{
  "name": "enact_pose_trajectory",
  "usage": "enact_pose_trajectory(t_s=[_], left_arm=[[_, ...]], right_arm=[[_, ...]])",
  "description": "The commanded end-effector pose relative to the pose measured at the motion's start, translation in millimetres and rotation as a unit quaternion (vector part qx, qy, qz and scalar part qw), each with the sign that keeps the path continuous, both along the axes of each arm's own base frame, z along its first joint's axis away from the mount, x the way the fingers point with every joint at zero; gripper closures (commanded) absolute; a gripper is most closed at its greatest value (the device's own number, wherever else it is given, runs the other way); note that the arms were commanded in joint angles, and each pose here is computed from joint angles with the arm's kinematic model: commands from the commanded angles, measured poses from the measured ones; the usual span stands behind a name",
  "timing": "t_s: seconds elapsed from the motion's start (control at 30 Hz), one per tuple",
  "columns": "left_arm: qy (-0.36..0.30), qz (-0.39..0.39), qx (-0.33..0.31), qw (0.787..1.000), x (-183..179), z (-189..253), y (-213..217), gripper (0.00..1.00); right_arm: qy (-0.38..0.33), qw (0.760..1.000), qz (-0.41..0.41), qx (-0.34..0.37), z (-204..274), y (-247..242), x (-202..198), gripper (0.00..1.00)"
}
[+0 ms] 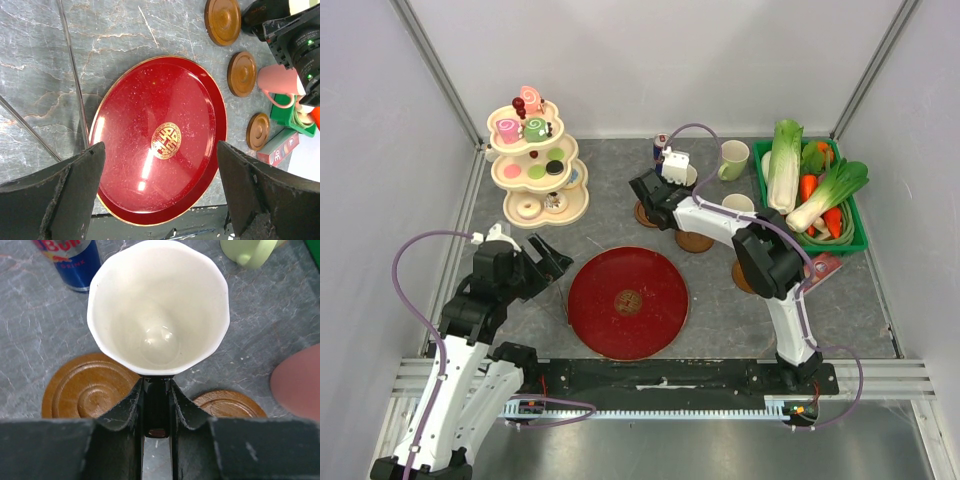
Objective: Serve the afternoon tea
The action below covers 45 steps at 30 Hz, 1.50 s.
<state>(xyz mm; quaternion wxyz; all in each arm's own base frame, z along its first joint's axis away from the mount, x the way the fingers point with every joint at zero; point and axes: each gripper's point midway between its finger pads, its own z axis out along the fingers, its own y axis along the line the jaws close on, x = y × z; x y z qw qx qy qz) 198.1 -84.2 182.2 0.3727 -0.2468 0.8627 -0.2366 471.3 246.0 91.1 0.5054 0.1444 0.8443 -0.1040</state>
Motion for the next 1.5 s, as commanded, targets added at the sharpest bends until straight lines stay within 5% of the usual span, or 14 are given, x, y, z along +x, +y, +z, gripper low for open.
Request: enact_pose_trajectory(t_s=[0.0,0.5,0.77,1.0,1.2,1.47], left_arm=[[-0.012,-0.013,0.007,1.0,0.5,0.4,-0.7,0.02],[-0.006,-0.025,0.005,1.0,-4.0,-3.8,-3.1,0.02],[-0.009,-0.024,0.006,1.0,-3.2,-1.4,-2.5,0.02],[-0.008,-0.023,0.007,1.0,-2.3,-3.5,-2.4,0.02],[-0.008,-0.029,0.003,1.0,-0.5,-6.1,-5.5,0.02],[-0.012,-0.053,-0.004,0.999,4.4,-11.6,-13.7,0.01]], right_arm=[[-0.099,0.994,0.04,0.006,87.4,18.8,-0.4,1.0],[-0.064,0.991,0.12,0.02,44.2,72.2,-38.3,0.96],[-0.047,0.991,0.125,0.032,29.6,68.1,-49.0,0.56],[-0.037,0.98,0.185,0.065,56.2,85.1,-58.2,0.05],[-0.064,0.978,0.189,0.067,116.8,53.8,-80.6,0.02],[0.009,0.986,0.155,0.055,105.6,-55.7,-135.8,0.02]])
